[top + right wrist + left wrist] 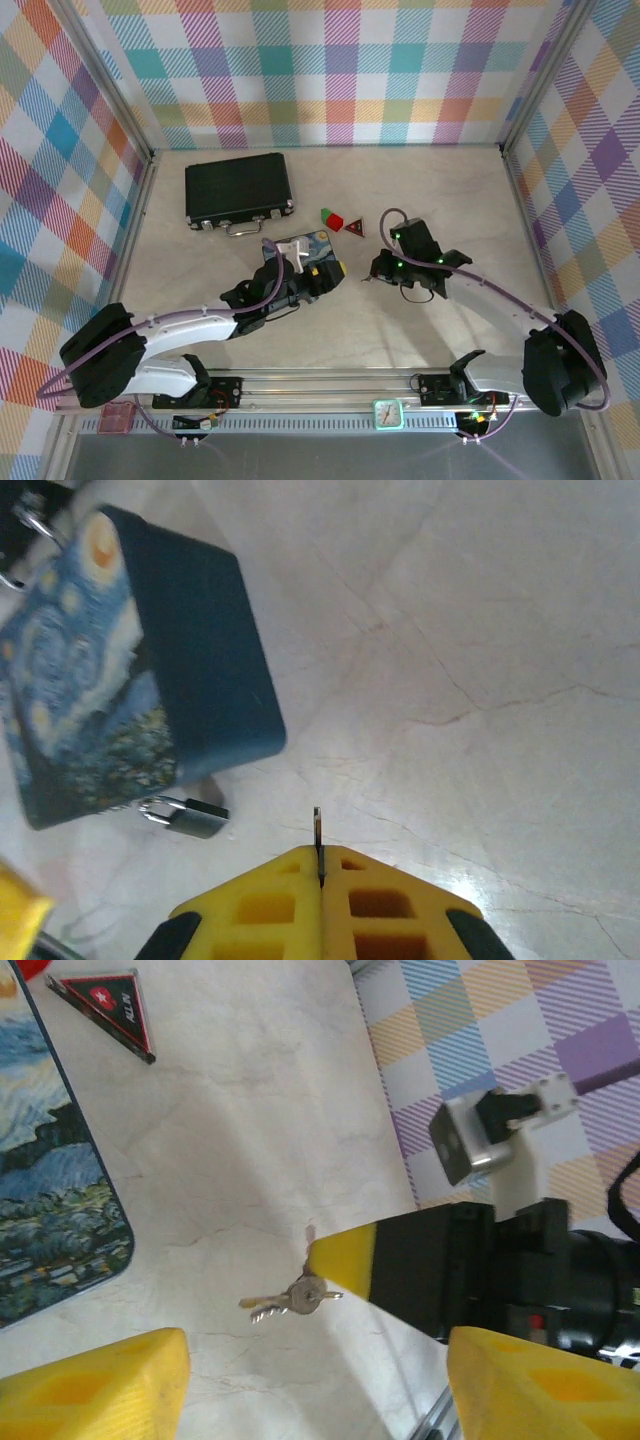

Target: Unlock the padlock with the key

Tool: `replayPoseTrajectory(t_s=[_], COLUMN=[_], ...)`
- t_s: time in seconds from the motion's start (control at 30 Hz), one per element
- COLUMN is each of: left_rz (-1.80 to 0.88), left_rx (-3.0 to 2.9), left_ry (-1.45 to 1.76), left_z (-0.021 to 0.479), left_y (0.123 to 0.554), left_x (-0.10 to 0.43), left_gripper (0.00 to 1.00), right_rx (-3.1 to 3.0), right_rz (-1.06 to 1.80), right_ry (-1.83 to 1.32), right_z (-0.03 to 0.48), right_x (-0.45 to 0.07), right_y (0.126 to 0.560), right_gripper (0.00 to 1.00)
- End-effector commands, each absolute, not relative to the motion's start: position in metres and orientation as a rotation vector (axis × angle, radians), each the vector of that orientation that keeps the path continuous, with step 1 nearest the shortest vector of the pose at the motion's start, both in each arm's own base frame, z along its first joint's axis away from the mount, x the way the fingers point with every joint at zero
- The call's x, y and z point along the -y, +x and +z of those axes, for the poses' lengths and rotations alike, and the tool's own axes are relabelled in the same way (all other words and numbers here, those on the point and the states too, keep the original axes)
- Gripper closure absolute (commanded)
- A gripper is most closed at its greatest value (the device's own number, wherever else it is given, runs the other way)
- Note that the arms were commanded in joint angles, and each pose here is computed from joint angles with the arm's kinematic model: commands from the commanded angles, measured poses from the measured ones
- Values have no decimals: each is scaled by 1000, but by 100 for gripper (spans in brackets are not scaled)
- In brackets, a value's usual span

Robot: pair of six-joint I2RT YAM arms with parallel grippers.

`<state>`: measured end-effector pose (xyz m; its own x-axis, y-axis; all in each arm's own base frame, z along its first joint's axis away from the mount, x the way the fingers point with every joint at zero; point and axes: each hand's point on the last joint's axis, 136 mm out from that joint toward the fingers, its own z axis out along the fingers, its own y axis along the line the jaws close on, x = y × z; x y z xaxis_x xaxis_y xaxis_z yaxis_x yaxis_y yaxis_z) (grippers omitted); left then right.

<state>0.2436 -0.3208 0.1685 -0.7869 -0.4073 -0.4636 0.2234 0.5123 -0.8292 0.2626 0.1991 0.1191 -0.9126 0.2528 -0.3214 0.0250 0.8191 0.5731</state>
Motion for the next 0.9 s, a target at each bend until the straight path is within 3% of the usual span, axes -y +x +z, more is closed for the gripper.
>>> replayPoseTrajectory(t_s=[0.0, 0.3, 0.57, 0.87], left_rz=[-1422, -1572, -1628, -1704], left_rx=[-1998, -1840, -1801, -1764], left_ry=[-346, -702, -787, -817], left_z=[199, 199, 198, 203], left_y=[260, 285, 294, 298], left_x=[333, 356, 372, 384], left_gripper=[29, 29, 28, 40], right_rx=[-2532, -2377, -2307, -2302], right_rz=[900, 976, 1023, 1080], right_ry=[234, 343, 355, 356], right_z=[149, 184, 201, 199], right_x=[-204, -200, -199, -205], right_y=[271, 282, 283, 282], right_gripper=[100, 100, 100, 100])
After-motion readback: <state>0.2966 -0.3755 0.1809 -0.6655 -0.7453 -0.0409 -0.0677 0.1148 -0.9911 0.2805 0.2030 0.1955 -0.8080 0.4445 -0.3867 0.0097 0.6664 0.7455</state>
